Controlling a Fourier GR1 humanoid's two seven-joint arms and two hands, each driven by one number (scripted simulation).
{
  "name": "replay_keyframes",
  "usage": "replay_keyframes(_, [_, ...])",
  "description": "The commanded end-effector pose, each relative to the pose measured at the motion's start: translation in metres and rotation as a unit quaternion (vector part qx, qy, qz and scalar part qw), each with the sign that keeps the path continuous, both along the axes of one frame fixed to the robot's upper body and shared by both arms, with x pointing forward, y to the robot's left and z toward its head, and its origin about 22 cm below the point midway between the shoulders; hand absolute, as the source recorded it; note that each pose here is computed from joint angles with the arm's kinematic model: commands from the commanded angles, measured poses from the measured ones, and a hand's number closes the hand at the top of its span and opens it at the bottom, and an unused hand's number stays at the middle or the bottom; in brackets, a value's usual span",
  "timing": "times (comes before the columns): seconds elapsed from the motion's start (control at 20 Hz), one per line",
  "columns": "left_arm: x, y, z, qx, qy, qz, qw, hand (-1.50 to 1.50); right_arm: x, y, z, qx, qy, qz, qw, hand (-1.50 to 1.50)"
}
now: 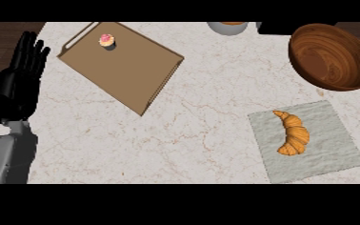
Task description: Pick the lemon from the placemat and place it in the bowl
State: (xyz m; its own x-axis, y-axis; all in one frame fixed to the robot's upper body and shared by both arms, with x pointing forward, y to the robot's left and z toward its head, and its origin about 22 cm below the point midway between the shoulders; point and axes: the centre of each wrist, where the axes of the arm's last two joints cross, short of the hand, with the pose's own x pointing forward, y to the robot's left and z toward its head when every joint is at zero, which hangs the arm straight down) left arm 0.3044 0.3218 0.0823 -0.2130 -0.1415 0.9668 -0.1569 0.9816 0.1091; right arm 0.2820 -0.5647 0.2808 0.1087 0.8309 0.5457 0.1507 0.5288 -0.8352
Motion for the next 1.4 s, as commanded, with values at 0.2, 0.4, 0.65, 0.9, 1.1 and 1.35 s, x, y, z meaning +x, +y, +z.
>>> replay_keyframes(0.2, [-0.005,-0.003,0.001,-0.005,-0.003,-0.009,0.9999,0.0,0.072,0.061,-0.041,0.01,0.048,0.013,0.999,1.5])
replay_keyframes(0.4, [0.001,0.003,0.001,0.002,-0.006,-0.001,1.0,0.0,0.09,0.081,-0.085,0.006,0.061,0.028,0.998,1.5])
replay_keyframes(0.65, [0.003,-0.001,0.012,0.005,-0.008,-0.003,1.0,0.0,0.103,0.104,-0.123,-0.027,0.068,-0.017,0.997,1.5])
replay_keyframes(0.9, [0.006,0.002,0.002,0.001,-0.013,-0.001,0.9999,0.0,0.106,0.11,-0.155,0.007,0.114,-0.083,0.99,1.5])
replay_keyframes(1.1, [0.009,-0.01,0.023,-0.008,-0.005,-0.016,0.9998,0.0,0.107,0.118,-0.177,0.088,0.109,-0.085,0.987,-1.5])
replay_keyframes(1.35, [0.001,-0.001,0.0,-0.005,0.0,-0.007,1.0,0.0,0.103,0.111,-0.175,0.182,0.025,-0.063,0.981,-1.5])
